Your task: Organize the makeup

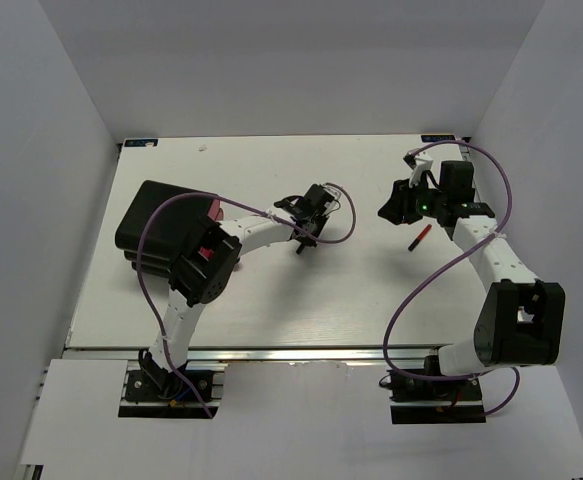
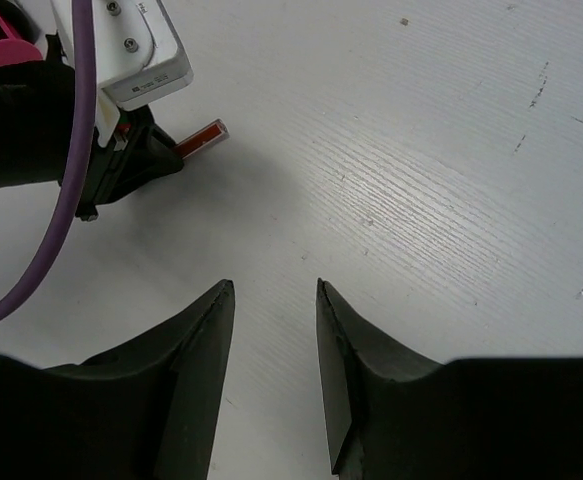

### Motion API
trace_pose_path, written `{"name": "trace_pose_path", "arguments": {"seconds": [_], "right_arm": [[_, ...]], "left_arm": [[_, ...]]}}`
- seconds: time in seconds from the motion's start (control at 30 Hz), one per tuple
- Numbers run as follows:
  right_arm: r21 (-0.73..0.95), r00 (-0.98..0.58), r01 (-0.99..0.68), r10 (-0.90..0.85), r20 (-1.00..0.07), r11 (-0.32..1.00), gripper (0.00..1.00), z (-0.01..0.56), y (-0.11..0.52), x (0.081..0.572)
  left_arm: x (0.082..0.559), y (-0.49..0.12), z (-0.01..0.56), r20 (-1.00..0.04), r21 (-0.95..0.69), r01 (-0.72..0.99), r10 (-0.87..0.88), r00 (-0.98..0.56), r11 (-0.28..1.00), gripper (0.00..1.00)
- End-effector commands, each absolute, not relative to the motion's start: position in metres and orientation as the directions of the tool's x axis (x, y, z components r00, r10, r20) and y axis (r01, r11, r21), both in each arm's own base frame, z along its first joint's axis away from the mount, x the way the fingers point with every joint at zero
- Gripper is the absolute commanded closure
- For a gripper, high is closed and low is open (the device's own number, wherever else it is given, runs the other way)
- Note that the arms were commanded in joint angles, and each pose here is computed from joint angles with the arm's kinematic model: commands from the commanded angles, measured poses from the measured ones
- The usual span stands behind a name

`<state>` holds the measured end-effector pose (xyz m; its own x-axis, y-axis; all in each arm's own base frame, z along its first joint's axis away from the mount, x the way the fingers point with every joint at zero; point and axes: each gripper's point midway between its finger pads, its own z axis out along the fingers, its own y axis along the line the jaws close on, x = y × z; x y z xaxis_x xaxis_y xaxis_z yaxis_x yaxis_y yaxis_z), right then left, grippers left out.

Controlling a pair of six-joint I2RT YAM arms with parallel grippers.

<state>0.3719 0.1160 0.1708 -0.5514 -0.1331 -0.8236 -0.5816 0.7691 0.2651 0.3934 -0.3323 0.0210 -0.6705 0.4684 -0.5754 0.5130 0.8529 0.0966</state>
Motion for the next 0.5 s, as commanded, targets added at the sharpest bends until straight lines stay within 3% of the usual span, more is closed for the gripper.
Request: {"name": "trace_pose_path", "arguments": {"seconds": [0.0,0.07,0.47], "right_arm": [[0.238,-0.515,-0.591,-0.134,-0.847,0.771,0.56,0.185,0.113,0.375],[0.235,-0.521,-0.590,-0.142,-0.842,0.773,0.56,0.181,0.112,0.373],[0.235,-0.532,-0.589,-0.152,-0.833,0.773,0.56,0.166,0.111,0.370]], "left_arm": [[0.400,-0.316,0.045,-0.604,0.155,0.469,0.459,-0.651,0.869,0.96],[0.401,-0.310,0.058,-0.616,0.173,0.449,0.452,-0.645,0.876,1.00],[0.378,-0.206,0.121,-0.581,0.445,0.285,0.515,-0.630,0.849,1.00]]}}
